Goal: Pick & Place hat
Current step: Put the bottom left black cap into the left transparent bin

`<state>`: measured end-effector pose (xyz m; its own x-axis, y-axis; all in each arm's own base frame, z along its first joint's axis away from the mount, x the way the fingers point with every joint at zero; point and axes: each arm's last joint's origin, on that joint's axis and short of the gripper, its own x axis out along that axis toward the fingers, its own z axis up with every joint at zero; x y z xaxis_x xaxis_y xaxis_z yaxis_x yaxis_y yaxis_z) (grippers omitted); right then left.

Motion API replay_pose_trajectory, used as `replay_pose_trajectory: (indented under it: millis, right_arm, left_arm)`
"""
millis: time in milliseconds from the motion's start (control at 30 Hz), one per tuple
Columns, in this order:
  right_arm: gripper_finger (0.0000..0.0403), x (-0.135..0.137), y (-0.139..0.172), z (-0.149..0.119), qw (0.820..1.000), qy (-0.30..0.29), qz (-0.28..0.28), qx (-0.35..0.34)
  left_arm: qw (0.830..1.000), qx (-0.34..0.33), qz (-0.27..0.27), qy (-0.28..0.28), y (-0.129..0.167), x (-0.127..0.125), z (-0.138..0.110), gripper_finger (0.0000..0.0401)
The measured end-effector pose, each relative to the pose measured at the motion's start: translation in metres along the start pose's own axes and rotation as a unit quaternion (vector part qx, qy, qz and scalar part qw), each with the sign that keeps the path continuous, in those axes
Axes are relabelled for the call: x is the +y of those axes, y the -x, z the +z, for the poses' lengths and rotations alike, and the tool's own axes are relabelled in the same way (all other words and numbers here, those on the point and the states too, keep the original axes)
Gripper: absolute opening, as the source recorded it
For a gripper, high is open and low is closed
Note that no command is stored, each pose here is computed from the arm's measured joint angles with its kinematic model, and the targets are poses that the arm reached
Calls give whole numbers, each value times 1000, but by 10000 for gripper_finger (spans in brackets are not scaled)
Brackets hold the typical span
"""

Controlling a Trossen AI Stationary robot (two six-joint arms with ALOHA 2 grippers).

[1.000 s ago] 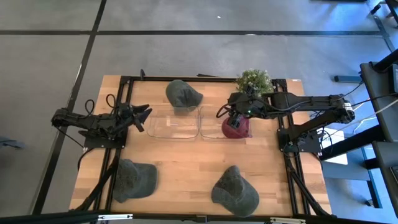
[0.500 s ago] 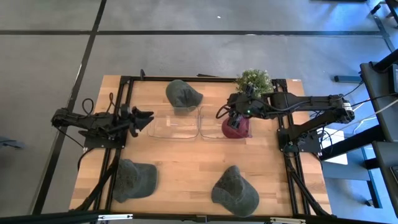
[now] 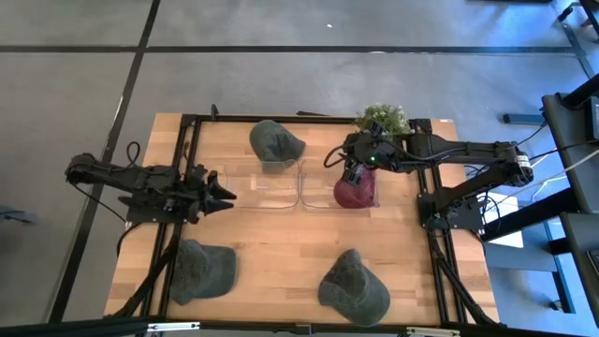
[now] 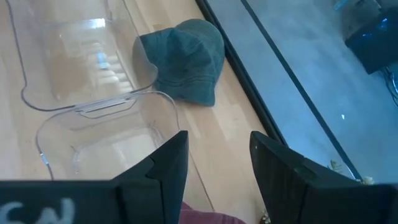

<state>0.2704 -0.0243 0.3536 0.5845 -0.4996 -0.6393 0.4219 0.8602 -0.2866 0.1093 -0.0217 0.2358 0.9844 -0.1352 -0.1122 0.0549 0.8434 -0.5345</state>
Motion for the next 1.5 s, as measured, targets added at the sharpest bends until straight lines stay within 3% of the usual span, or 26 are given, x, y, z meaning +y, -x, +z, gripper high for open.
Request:
replay_pose_trajectory:
  millis: [100,200,367,533,633,833,1000,1167,1300,1500]
  right_arm:
    - [172,-3,-2,0,1000,-12,-5,2]
    - [172,-5,-2,0,1000,-22,-7,2]
    - [172,-6,-3,0,999,-42,-9,3]
    - [172,-6,-3,0,998,-69,-9,3]
    - [172,-6,-3,0,998,-67,-11,3]
    - [172,-6,-3,0,998,-64,-12,4]
    - [172,-6,-3,-3,998,-57,-14,18]
    - [172,-6,-3,-6,998,-50,-14,32]
    - [172,-6,-3,-7,998,-49,-14,35]
    - [172,-6,-3,-7,998,-49,-13,36]
  left_arm:
    - [996,75,14,-39,-10,-11,13,153]
    - [978,197,24,-65,-18,-20,19,147]
    - [904,420,52,-52,-22,-26,6,143]
    - [844,530,75,-29,-21,-33,-23,143]
    - [830,551,83,-35,-18,-43,-35,143]
    - [825,551,120,-30,-8,-63,-54,143]
    - [792,589,159,-11,0,-80,-81,135]
    - [778,607,159,-32,-1,-103,-107,113]
    - [755,621,207,-46,0,-106,-129,98]
    - [734,622,267,-55,-5,-102,-150,93]
